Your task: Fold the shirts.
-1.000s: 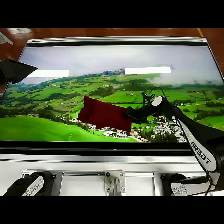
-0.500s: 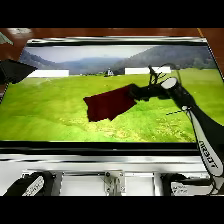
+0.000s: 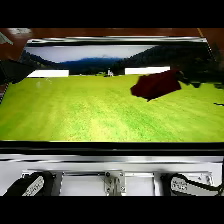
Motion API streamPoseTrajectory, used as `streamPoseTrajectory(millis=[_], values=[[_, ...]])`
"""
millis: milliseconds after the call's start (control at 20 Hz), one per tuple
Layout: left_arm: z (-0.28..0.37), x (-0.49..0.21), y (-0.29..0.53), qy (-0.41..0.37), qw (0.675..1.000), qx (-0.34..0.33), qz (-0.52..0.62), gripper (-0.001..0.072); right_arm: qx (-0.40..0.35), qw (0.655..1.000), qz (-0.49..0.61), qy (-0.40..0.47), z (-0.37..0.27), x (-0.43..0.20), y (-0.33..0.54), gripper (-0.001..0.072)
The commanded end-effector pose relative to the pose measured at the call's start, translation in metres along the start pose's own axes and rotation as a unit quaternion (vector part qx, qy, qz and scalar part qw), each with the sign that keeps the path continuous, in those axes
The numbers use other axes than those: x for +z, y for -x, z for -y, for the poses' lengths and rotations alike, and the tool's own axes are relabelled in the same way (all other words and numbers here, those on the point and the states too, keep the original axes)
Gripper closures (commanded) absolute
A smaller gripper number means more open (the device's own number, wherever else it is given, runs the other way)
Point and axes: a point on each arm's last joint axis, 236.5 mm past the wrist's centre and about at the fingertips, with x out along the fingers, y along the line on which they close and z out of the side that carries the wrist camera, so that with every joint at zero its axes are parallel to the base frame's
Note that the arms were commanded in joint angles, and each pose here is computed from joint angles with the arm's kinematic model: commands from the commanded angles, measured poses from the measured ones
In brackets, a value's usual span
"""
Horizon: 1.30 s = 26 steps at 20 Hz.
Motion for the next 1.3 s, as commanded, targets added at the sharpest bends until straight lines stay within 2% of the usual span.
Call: streamPoseTrajectory(millis=[0,250,400,850,1050,1250], values=[[0.001,0.0,0.0,-0.001,1.0,0.0,0.0,0.066,-0.128,0.989,0.006,-0.067,0.112,0.003,0.071,0.065],[0.008,-0.008,-0.003,0.004,1.0,-0.011,-0.015,0.066,-0.236,0.949,0.007,-0.209,0.231,-0.034,0.157,0.065],[0.016,-0.011,-0.006,-0.001,1.0,-0.02,-0.021,0.066,-0.245,0.926,-0.002,-0.288,0.265,-0.072,0.179,0.065],[0.029,-0.022,-0.015,-0.02,0.998,-0.029,-0.042,0.066,-0.257,0.859,0.012,-0.442,0.289,-0.202,0.179,0.065],[0.031,-0.023,-0.015,-0.021,0.998,-0.032,-0.043,0.066,-0.258,0.847,-0.015,-0.464,0.279,-0.249,0.158,0.0649],[0.031,-0.023,-0.015,-0.021,0.998,-0.032,-0.043,0.066,-0.325,0.828,-0.02,-0.457,0.284,-0.268,0.183,0.065]])
